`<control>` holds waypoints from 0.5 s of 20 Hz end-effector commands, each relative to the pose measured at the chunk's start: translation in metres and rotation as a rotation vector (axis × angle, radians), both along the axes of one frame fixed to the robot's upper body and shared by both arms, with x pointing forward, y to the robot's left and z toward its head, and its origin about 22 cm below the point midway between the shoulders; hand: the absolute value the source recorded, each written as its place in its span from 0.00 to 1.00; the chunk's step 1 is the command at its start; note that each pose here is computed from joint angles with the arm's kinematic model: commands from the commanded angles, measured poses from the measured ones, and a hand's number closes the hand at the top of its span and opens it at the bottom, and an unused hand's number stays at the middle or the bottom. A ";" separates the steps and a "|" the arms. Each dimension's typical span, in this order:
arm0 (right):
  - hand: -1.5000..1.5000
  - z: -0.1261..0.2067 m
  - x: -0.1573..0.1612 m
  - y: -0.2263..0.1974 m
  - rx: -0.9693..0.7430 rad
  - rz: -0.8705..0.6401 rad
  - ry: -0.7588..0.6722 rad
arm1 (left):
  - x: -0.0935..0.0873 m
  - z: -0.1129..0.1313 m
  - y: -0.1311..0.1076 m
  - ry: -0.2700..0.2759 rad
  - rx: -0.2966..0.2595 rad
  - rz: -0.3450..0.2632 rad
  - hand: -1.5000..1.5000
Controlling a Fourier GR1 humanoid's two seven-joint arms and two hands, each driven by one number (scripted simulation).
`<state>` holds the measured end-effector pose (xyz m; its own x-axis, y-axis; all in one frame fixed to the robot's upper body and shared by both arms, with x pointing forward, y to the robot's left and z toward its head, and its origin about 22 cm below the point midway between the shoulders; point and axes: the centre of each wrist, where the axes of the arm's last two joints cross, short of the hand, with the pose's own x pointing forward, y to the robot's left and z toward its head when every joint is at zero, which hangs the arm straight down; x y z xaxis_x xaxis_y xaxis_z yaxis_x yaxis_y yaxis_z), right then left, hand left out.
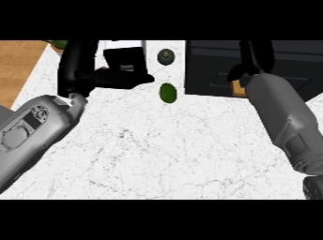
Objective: Pick up the can, place it into the drawer and close the drawer
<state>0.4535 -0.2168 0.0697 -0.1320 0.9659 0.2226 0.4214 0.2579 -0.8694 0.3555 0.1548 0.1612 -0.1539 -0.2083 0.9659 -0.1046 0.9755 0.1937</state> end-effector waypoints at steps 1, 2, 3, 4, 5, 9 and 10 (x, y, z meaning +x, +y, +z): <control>0.00 0.036 0.013 0.031 0.216 0.070 -0.092 | 0.001 0.003 0.007 -0.002 -0.003 0.014 0.00; 0.00 0.027 0.010 0.039 0.243 0.081 -0.098 | 0.002 0.004 0.012 -0.012 -0.012 0.027 0.00; 0.00 0.018 0.007 0.042 0.294 0.085 -0.071 | -0.008 -0.010 0.003 0.011 -0.003 0.000 0.00; 0.00 0.021 0.008 0.050 0.331 0.096 -0.084 | -0.006 -0.007 0.012 0.013 -0.018 -0.004 0.00; 0.00 0.041 0.014 0.049 0.354 0.122 -0.106 | -0.004 -0.004 0.003 0.003 -0.021 -0.003 0.00; 0.00 0.048 0.016 0.040 0.470 0.172 -0.107 | -0.008 -0.017 0.019 0.019 0.008 0.028 0.00; 0.00 0.032 0.012 0.038 0.521 0.160 -0.082 | -0.013 -0.012 0.021 0.007 0.009 0.013 0.00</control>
<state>0.4597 -0.2023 0.0840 -0.2551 0.8330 0.4909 0.3843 0.5532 -0.7391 0.3491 0.1682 0.1523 -0.1455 -0.2080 0.9673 -0.1164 0.9745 0.1920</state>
